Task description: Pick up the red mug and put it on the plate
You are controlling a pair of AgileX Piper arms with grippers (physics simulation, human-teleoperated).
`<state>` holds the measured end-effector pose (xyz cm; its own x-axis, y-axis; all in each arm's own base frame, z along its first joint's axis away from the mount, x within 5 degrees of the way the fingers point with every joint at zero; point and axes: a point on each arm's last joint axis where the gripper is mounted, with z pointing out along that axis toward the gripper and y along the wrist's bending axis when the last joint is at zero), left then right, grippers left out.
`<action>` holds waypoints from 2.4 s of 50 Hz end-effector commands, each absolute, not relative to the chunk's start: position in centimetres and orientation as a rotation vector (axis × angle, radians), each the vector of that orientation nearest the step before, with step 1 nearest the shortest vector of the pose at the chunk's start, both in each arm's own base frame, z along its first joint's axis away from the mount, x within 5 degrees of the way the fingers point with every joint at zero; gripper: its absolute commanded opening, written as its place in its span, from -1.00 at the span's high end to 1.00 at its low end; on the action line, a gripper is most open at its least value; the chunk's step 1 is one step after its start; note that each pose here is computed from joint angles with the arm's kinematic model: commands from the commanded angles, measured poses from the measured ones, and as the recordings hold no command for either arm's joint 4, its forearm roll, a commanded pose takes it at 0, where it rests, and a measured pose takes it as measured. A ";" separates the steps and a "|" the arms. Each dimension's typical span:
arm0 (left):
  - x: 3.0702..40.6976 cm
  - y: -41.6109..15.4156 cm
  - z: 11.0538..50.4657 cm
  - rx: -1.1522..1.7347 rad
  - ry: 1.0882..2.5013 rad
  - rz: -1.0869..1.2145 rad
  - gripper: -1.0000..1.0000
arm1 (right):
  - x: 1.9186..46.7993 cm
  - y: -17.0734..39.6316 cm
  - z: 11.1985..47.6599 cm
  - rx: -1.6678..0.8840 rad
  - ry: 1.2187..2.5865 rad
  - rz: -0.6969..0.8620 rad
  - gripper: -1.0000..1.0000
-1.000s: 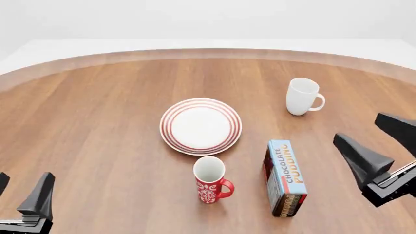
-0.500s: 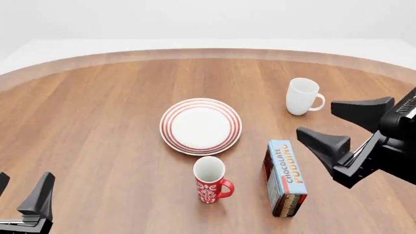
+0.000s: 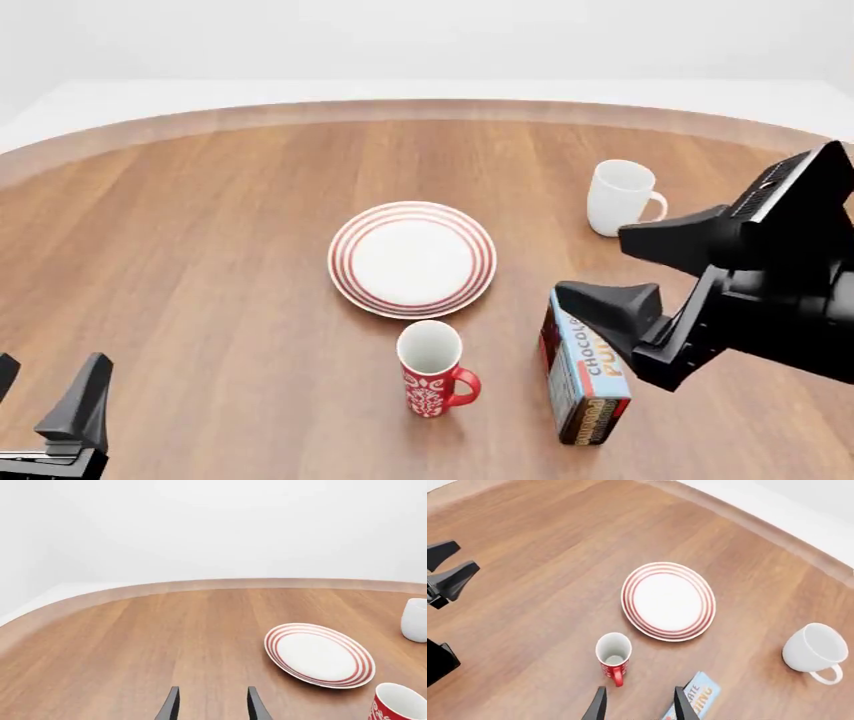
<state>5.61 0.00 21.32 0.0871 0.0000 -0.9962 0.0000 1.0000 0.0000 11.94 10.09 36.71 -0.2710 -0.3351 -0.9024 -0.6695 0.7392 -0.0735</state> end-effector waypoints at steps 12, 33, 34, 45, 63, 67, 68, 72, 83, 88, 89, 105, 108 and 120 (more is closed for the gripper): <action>5.6 0.0 21.3 0.000 1.484 0.000 -1.00 | 12.3 12.0 34.6 -0.851 1.983 0.433 -1.00; 5.6 0.0 21.3 0.000 1.484 0.000 -1.00 | 13.3 13.5 32.4 -0.873 2.066 0.433 -1.00; 5.6 0.0 21.3 0.000 1.484 0.000 -1.00 | 13.4 13.6 32.3 -0.874 2.068 0.432 -1.00; 5.6 0.0 21.3 0.000 1.484 0.000 -1.00 | 14.3 14.4 31.1 -0.874 2.097 0.423 -1.00; 5.6 0.0 21.3 0.000 1.484 0.000 -1.00 | 15.6 15.7 29.4 -0.880 2.116 0.418 -1.00; 5.6 0.0 21.3 0.000 1.484 0.000 -1.00 | 15.9 16.0 29.2 -0.882 2.120 0.415 -1.00; 5.6 0.0 21.3 0.000 1.484 0.000 -1.00 | 15.9 16.0 29.1 -0.882 2.122 0.413 -1.00; 5.6 0.0 21.3 0.000 1.484 0.000 -1.00 | 16.1 16.1 28.9 -0.885 2.126 0.411 -1.00; 5.6 0.0 21.3 0.000 1.484 0.000 -1.00 | 16.5 16.7 27.9 -0.888 2.146 0.411 -1.00; 5.6 0.0 21.3 0.000 1.484 0.000 -1.00 | 16.7 16.9 27.4 -0.887 2.152 0.410 -1.00; 5.6 0.0 21.3 0.000 1.484 0.000 -1.00 | 16.7 17.0 27.3 -0.888 2.154 0.411 -1.00; 5.6 0.0 21.3 0.000 1.484 0.000 -1.00 | 17.4 17.1 26.2 -0.876 2.174 0.397 -1.00; 5.6 0.0 21.3 0.000 1.484 0.000 -1.00 | 17.5 17.2 26.0 -0.874 2.178 0.395 -1.00; 5.6 0.0 21.3 0.000 1.484 0.000 -1.00 | 17.6 17.0 24.7 -0.864 2.200 0.392 -1.00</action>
<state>5.61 0.00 21.32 0.0871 0.0000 -0.9962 0.0000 1.0000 0.0000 17.44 17.05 25.60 -0.4963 -0.4657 -0.7327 -0.6921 0.7217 0.0101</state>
